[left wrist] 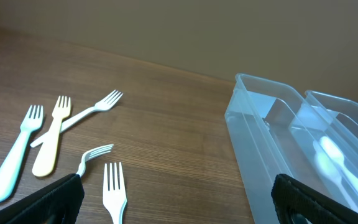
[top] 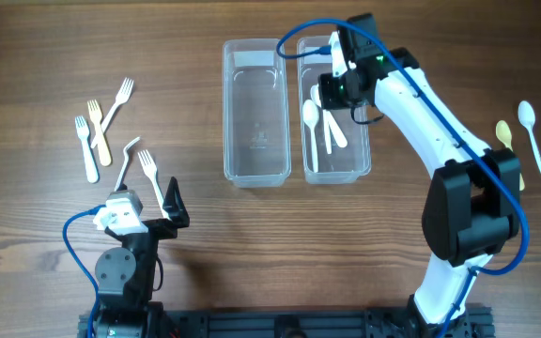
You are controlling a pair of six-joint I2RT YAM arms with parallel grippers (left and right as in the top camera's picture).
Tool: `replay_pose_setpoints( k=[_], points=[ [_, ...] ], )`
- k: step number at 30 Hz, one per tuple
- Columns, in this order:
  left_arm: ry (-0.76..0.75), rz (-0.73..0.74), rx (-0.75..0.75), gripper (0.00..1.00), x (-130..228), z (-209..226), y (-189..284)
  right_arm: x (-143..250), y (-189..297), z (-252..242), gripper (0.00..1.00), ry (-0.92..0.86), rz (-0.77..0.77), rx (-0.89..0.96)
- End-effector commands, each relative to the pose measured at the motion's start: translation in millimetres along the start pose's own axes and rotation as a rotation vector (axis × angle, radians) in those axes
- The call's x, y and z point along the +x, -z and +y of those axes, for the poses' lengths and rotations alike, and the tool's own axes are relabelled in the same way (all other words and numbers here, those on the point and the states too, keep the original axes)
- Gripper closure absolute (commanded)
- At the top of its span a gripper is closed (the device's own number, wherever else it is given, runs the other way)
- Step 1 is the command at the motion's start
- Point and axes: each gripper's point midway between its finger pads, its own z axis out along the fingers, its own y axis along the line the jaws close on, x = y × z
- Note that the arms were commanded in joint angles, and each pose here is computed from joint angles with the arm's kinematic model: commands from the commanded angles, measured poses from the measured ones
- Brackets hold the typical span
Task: Pack container
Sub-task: 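Carry the white spoon into the right container and release it, then move the right gripper to the yellow spoon and grasp it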
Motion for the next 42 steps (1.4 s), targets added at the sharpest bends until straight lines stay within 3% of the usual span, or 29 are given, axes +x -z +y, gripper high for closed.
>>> replay_pose_setpoints(
  k=[1, 6, 9, 12, 16, 21, 30, 34, 36, 38, 42],
  points=[
    [-0.008, 0.0, -0.012, 0.0, 0, 3, 0, -3, -3, 7, 0.6, 0.007, -0.01, -0.038],
    [-0.008, 0.0, -0.012, 0.0, 0, 3, 0, -35, 45, -1, 0.59, -0.004, -0.094, 0.008],
    [-0.008, 0.0, -0.012, 0.0, 0, 3, 0, -39, 87, -40, 0.53, -0.038, -0.111, 0.125],
    [-0.008, 0.0, -0.012, 0.0, 0, 3, 0, -25, 115, -89, 0.44, -0.002, -0.067, 0.263],
    [-0.008, 0.0, -0.012, 0.0, 0, 3, 0, 12, 135, -149, 0.43, 0.05, 0.08, 0.384],
    [-0.008, 0.0, -0.012, 0.0, 0, 3, 0, 45, 145, -205, 0.41, 0.055, 0.189, 0.418],
    [-0.008, 0.0, -0.012, 0.0, 0, 3, 0, 88, 153, -284, 0.45, -0.161, 0.184, 0.393],
    [-0.008, 0.0, -0.012, 0.0, 0, 3, 0, 114, 149, -319, 0.36, -0.205, 0.188, 0.42],
    [-0.008, 0.0, -0.012, 0.0, 0, 3, 0, 126, 145, -332, 0.25, -0.238, 0.185, 0.431],
    [-0.008, 0.0, -0.012, 0.0, 0, 3, 0, 138, 139, -343, 0.2, -0.266, 0.183, 0.442],
    [-0.008, 0.0, -0.012, 0.0, 0, 3, 0, 157, 127, -359, 0.21, -0.29, 0.177, 0.458]
  ],
)
